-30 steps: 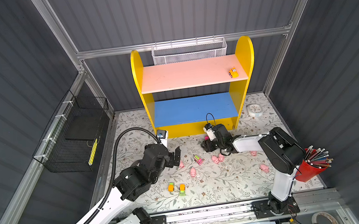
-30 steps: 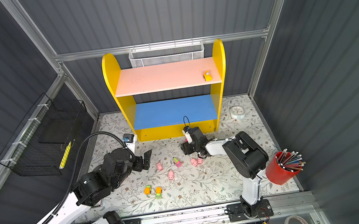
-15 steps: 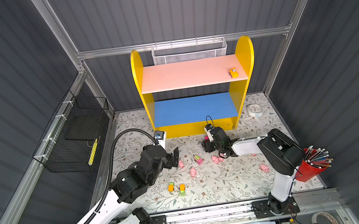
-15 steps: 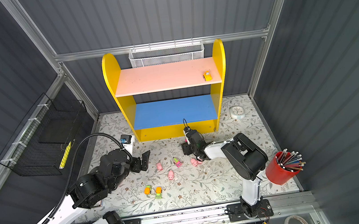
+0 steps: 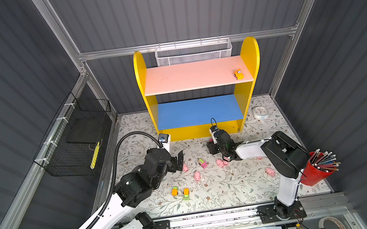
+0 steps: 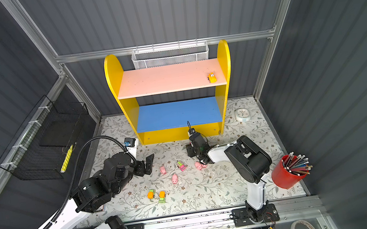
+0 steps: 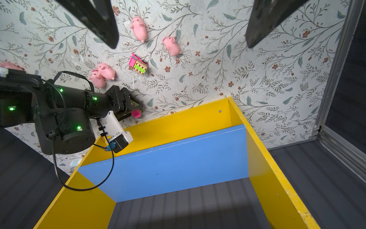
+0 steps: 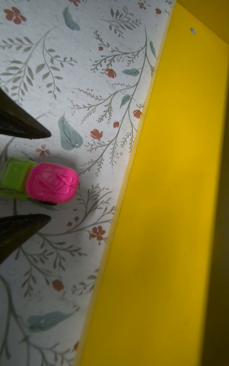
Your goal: Place and organize the plastic toys onto the shelf
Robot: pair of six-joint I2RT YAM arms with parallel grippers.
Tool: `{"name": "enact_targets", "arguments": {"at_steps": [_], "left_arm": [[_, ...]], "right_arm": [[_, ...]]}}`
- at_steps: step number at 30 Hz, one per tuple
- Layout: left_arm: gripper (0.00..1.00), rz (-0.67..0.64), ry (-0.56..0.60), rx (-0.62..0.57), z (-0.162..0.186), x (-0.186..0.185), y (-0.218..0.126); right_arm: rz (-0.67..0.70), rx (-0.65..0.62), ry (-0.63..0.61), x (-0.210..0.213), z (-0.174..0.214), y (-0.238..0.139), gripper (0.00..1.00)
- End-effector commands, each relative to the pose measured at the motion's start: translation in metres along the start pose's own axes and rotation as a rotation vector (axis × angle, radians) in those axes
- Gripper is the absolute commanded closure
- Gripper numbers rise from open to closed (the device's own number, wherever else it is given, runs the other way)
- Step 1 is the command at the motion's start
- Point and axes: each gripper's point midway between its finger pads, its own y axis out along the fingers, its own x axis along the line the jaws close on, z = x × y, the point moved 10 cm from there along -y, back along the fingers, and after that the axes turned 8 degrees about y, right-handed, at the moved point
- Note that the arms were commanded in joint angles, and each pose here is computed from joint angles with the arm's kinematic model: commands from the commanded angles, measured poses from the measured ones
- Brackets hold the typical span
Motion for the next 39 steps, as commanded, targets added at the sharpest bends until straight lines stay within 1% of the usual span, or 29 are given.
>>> {"name": "enact_targets", "arguments": {"at_steps": [1, 5, 10, 16, 29, 31, 33, 36, 39], "left_arm": [[0.0, 0.058, 0.005, 0.015, 0.007, -0.01, 0.011], [0.0, 0.11, -0.017, 0.035, 0.019, -0.018, 0.022], [0.0, 0.13, -0.033, 0.052, 0.031, -0.022, 0.03], [0.0, 0.13, -0.029, 0.065, 0.035, -0.024, 0.035], [0.0, 0.118, -0.011, 0.076, 0.039, -0.025, 0.038], [0.0, 0.118, -0.011, 0.075, 0.039, -0.025, 0.038], [0.0, 0.118, -0.012, 0.075, 0.039, -0.025, 0.038], [0.0, 0.118, -0.012, 0.074, 0.04, -0.024, 0.037], [0.0, 0.118, -0.015, 0.072, 0.04, -0.024, 0.037]], "right_arm": [[0.022, 0.008, 0.006, -0.001, 0.011, 0.005, 0.43], [0.03, 0.015, 0.006, 0.0, 0.015, 0.006, 0.45], [0.056, 0.003, 0.005, -0.003, 0.017, 0.004, 0.49], [0.065, -0.013, -0.002, -0.002, 0.014, 0.007, 0.48], [0.087, -0.034, 0.01, -0.004, 0.015, 0.011, 0.49], [0.089, -0.036, 0.01, -0.004, 0.015, 0.011, 0.53], [0.092, -0.045, 0.01, -0.003, 0.014, 0.009, 0.61], [0.096, -0.061, -0.005, 0.002, 0.014, 0.004, 0.69], [0.091, -0.063, -0.008, 0.004, 0.013, -0.003, 0.71]]}}
